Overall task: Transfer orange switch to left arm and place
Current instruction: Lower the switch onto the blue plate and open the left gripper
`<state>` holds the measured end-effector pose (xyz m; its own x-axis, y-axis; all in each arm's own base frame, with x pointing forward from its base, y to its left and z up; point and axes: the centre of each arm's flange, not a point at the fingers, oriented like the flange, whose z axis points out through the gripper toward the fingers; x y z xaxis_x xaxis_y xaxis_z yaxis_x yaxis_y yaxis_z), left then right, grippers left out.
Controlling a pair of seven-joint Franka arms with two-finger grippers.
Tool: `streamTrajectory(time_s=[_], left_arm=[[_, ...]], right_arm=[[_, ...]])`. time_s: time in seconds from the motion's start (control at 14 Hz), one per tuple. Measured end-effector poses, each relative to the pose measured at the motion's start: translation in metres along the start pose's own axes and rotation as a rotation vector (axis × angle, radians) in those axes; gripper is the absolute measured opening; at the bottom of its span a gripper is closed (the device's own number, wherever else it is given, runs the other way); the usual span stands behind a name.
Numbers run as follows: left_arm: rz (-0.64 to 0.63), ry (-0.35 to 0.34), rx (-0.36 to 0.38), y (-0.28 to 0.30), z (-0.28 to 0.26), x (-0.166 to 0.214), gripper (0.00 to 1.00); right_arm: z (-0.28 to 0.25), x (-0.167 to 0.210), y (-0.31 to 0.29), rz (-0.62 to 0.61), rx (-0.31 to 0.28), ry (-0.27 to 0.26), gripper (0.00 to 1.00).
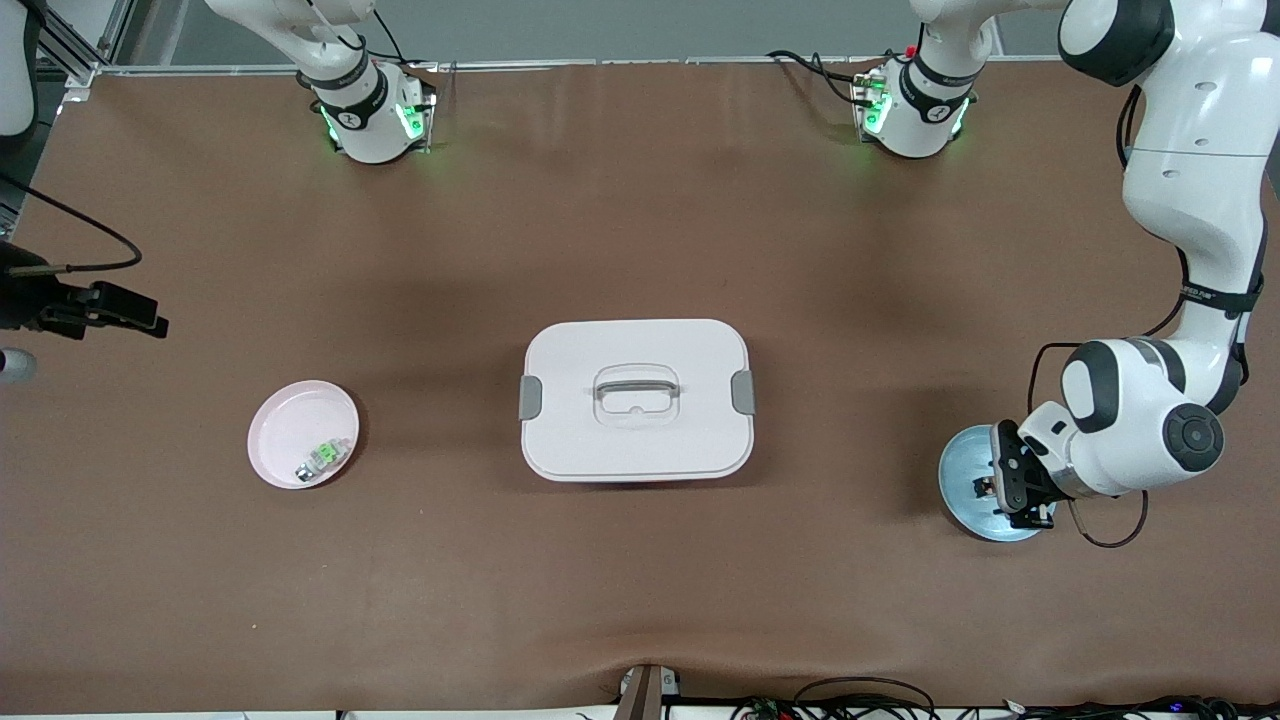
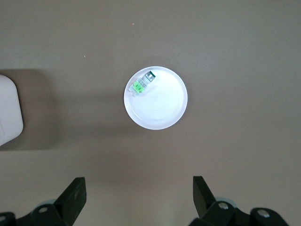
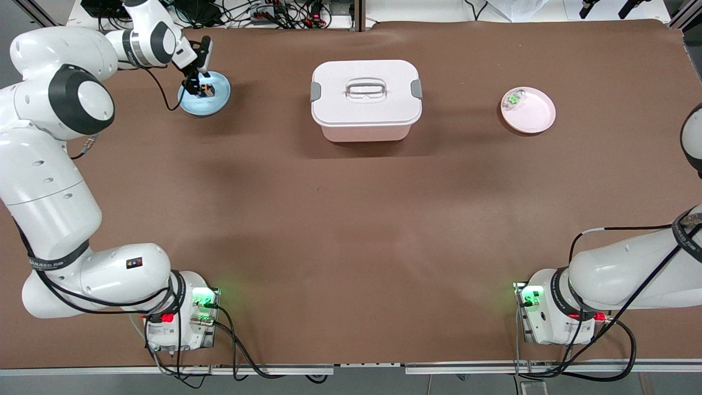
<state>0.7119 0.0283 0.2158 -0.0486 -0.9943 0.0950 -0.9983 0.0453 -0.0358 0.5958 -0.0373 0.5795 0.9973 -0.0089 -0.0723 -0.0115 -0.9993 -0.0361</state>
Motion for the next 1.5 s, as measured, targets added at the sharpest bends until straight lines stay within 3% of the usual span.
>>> streamTrajectory(time_s=[0.07,0.14,0.57,0.85,1.21,1.5], left_arm=[[-0.038,0.0,0.001,-0.001,-0.013,0.006,1.0],[-0.082,-0.003,0.002,-0.003,-0.03,0.012,1.0],[-0.434,-0.046,0.005,0.006,-0.134,0.021,1.0],[-0.767,-0.069,0.016,0.019,-0.194,0.037,1.0],[-1.166,-0.08,0.046,0.035,-0.249,0.06,1.0],[-1.416,-0.088,0.065,0.05,-0.284,0.077,1.0]], right_arm=[[0.0,-0.004,-0.001,-0.001,0.0,0.001,1.0],[0.001,-0.007,-0.002,-0.002,0.001,0.001,1.0],[-0.005,-0.016,-0.01,-0.016,0.0,0.016,1.0],[-0.003,-0.023,-0.006,-0.009,0.0,0.027,1.0],[-0.002,-0.025,-0.004,-0.004,0.001,0.027,1.0],[0.0,-0.024,-0.004,-0.004,0.0,0.032,1.0]])
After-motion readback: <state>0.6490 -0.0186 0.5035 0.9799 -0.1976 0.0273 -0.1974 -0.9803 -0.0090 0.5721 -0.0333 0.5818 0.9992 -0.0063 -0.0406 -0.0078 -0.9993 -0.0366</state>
